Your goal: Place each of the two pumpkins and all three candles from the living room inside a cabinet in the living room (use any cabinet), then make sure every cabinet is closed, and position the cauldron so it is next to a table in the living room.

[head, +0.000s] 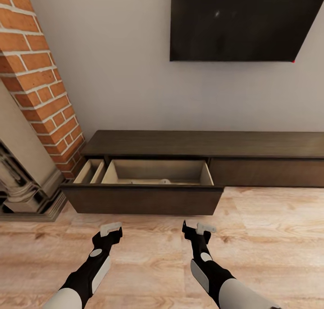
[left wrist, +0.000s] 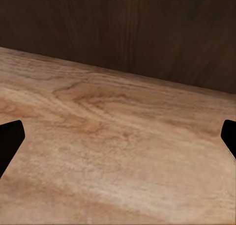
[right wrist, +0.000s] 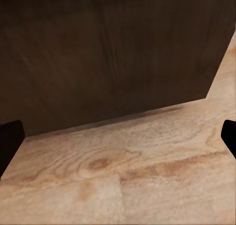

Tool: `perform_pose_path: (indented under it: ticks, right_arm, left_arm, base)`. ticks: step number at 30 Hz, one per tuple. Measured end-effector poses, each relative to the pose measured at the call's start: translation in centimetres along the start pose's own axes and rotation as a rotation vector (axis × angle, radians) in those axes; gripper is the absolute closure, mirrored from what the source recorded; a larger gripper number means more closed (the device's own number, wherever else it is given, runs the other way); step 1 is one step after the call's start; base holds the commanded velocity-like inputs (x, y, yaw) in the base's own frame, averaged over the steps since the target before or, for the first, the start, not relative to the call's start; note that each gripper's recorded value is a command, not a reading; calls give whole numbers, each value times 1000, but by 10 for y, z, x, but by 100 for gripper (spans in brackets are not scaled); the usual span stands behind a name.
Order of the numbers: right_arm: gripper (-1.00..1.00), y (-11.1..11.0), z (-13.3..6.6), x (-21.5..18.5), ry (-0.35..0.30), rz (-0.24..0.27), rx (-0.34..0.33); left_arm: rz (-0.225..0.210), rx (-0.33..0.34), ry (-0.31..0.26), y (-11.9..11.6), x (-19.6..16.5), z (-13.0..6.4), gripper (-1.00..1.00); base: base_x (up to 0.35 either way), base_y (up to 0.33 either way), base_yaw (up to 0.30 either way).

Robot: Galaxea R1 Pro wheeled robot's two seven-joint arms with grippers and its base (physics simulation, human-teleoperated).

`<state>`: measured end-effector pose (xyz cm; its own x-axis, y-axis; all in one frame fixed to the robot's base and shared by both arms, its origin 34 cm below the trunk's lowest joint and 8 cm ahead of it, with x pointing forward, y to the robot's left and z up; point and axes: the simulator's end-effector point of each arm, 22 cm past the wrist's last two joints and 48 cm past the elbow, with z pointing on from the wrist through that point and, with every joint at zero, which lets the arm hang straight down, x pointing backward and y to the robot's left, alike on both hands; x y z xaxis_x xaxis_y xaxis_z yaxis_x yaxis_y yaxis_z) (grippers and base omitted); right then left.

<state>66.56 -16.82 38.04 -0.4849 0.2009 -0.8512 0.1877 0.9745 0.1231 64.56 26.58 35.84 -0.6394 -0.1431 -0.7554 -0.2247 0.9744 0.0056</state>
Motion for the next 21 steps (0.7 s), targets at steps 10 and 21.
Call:
perform_pose_path:
  ticks: [10, 21]
  right_arm:
    - [-100, -3, 0, 2, 7, -4, 3]
    - [-100, -19, -6, 32, 73, -38, 29]
  left_arm:
    - [1, 1, 0, -1, 0, 0, -100]
    - [-1, 1, -4, -1, -1, 0, -100]
  base:
    - [325, 0, 0]
    - [183, 0, 0]
